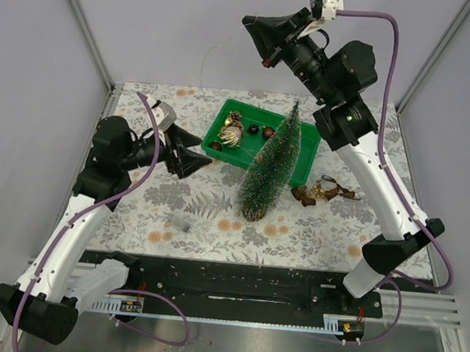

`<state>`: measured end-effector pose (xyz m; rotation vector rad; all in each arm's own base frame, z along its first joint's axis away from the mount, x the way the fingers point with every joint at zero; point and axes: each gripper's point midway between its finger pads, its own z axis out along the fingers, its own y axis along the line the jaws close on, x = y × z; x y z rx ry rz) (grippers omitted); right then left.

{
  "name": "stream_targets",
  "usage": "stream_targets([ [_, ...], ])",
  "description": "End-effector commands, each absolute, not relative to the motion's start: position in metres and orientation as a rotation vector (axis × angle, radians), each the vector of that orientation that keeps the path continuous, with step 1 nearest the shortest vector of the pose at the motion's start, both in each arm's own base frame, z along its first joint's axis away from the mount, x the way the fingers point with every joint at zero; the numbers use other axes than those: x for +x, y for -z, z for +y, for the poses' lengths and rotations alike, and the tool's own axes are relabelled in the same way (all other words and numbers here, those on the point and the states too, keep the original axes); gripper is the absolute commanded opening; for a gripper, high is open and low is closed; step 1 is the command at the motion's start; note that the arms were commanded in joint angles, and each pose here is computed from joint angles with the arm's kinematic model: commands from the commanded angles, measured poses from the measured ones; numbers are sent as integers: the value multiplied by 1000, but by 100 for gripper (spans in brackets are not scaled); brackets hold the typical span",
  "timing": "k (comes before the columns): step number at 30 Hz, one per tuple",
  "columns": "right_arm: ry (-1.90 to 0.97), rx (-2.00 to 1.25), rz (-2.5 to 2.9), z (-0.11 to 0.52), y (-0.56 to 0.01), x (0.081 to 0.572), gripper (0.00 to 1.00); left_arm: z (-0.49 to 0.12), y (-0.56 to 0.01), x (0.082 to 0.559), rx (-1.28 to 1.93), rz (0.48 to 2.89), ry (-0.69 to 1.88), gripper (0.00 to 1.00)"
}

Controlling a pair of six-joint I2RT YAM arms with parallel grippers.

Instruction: Decorate the small christmas tree

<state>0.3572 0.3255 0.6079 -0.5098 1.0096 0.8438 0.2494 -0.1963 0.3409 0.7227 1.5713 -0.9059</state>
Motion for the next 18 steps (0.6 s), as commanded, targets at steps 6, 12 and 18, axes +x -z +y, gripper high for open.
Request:
stream_targets([
  [6, -1067, -504, 856, 319, -640, 307, 0, -219, -366, 206, 971, 1416, 1159, 68],
  [12, -1177, -511, 824, 322, -643, 292, 0, -218, -353, 227, 915, 1450, 1089, 51],
  [18, -1256, -525, 787, 322, -647, 278, 0, -219, -346, 243, 889, 1467, 1060, 42],
])
